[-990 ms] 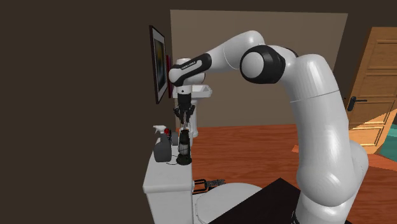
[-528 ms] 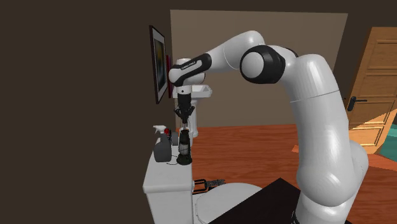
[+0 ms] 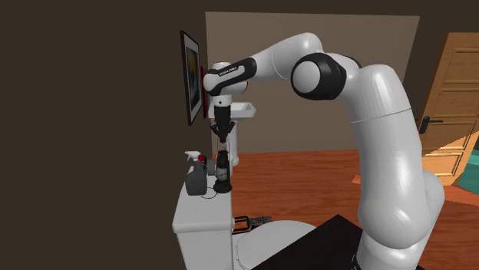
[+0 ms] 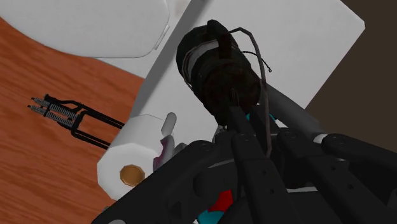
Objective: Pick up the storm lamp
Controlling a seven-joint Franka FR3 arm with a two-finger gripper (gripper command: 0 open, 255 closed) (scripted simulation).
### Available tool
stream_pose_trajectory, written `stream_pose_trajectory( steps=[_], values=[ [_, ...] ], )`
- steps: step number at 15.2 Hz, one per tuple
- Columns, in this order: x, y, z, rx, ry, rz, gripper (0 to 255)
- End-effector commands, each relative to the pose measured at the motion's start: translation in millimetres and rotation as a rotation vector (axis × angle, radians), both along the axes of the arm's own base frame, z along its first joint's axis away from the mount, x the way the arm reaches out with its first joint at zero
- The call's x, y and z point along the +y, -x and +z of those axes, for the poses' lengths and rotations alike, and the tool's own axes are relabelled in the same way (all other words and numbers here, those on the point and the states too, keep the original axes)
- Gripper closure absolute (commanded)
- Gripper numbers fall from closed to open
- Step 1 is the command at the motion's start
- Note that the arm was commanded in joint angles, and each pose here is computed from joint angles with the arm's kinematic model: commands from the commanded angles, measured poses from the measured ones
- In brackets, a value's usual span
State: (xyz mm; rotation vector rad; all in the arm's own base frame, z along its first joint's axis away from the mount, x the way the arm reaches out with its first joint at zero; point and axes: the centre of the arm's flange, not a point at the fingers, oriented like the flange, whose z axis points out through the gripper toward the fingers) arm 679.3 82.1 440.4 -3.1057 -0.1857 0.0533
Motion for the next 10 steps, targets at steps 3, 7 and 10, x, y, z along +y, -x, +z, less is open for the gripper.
stream_pose_trajectory(
  steps=[3, 7, 10],
  values=[
    [0, 0, 21, -0.001, 0.0, 0.0, 255],
    [0, 0, 42, -0.001, 0.0, 0.0, 255],
    [0, 0, 48, -0.001, 0.0, 0.0, 255]
  ],
)
